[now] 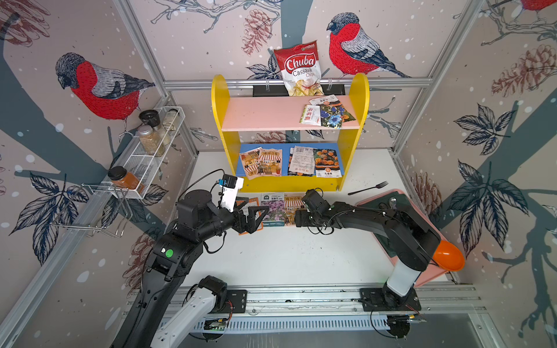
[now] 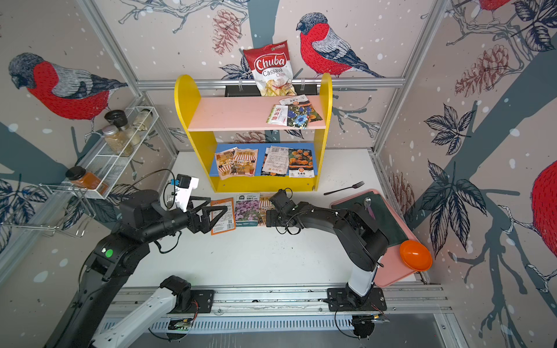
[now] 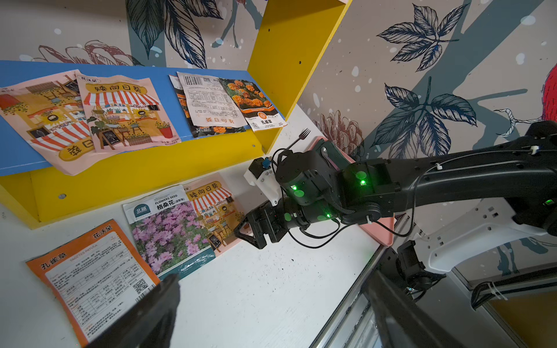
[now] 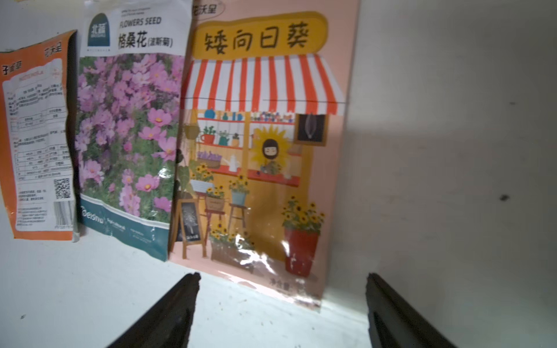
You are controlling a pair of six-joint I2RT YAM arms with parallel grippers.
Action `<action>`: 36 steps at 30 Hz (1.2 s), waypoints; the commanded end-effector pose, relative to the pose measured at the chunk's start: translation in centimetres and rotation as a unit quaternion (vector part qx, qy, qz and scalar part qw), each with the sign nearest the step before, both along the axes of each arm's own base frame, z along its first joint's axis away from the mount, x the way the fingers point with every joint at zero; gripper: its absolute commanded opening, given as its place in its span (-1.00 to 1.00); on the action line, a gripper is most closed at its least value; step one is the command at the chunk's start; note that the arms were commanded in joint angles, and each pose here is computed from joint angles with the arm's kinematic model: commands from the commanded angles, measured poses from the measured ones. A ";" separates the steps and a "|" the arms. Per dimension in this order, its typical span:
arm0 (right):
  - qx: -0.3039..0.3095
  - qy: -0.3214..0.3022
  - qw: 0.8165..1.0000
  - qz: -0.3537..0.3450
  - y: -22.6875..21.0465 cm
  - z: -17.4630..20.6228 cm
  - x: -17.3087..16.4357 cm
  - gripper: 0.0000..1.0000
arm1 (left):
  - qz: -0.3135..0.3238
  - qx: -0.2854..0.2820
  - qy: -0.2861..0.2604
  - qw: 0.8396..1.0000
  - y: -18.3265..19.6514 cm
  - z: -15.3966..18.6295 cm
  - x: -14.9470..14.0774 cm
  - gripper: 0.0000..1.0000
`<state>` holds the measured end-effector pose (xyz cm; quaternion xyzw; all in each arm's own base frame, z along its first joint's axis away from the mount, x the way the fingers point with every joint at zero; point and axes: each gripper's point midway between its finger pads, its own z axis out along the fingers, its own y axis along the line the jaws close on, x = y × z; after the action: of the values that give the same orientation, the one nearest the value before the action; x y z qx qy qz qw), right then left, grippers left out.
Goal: Take the seed bag off the shelf
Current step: Place the seed packet at the center of the board.
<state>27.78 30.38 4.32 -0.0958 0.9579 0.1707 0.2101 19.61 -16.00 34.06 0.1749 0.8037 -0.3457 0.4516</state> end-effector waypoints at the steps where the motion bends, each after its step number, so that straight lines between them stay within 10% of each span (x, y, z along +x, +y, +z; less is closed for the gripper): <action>1: 0.018 -0.034 0.999 -0.003 -0.2 2.2 0.4 0.95 | -0.007 -0.010 -0.015 1.000 -0.3 1.0 0.2 0.95; 24: 0.197 -0.250 0.948 0.016 -7.5 28.3 -4.0 1.00 | 0.005 -0.141 0.009 0.990 -4.3 7.2 6.6 0.95; 36: 0.265 -0.320 0.908 -0.049 -11.0 38.1 0.1 0.76 | 0.011 -0.174 0.004 0.985 -7.1 9.9 9.6 0.94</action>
<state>27.37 18.83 40.09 -0.0402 0.7850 0.3277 0.5241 28.57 -22.98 41.60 0.0902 0.7602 -0.4639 0.4458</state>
